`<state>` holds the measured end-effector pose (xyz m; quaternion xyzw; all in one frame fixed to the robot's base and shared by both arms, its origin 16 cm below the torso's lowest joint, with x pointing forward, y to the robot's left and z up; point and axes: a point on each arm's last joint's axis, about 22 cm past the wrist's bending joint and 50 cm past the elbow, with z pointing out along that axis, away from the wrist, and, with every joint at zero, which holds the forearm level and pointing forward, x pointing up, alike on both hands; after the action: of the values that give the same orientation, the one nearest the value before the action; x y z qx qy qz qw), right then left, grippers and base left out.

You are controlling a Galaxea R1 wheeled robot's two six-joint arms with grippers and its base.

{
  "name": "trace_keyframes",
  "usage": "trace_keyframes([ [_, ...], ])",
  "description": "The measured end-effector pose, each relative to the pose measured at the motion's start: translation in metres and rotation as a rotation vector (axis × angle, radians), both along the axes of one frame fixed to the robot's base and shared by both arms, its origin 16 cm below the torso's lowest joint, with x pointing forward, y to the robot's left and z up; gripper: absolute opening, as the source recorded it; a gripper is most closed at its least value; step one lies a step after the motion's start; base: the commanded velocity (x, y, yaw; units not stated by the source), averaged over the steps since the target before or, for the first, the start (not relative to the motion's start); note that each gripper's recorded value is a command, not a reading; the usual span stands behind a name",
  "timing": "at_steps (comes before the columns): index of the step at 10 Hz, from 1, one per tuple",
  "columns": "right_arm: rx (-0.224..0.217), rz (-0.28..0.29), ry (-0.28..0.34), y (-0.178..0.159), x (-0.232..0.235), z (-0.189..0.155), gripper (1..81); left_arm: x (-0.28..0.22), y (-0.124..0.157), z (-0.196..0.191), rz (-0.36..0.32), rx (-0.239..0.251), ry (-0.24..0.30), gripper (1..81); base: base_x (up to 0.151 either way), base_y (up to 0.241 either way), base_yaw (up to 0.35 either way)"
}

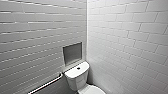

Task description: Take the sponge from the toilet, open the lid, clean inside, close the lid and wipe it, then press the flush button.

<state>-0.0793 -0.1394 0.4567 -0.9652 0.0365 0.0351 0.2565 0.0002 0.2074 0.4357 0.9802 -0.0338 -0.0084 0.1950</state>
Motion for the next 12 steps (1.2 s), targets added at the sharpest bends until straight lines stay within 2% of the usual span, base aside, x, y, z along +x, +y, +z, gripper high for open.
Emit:
trace_keyframes([
  [5,-0.001,-0.001,0.004,-0.001,-0.004,0.0,1.0,0.0,0.0,0.0,0.0,0.0,0.0,81.1,0.0,0.0,0.0],
  [8,-0.006,0.002,0.016,-0.002,-0.016,0.0,1.0,-0.01,-0.001,0.0,-0.002,-0.001,0.009,81.1,0.074,0.0,0.0],
  [11,-0.011,-0.002,-0.006,-0.002,-0.001,-0.002,1.0,0.005,0.0,0.0,0.0,-0.001,-0.013,81.1,0.083,0.0,0.0],
  [12,-0.01,0.0,0.005,-0.001,-0.009,-0.002,1.0,-0.004,0.0,0.0,-0.002,-0.001,0.0,81.1,0.089,0.0,0.0],
])
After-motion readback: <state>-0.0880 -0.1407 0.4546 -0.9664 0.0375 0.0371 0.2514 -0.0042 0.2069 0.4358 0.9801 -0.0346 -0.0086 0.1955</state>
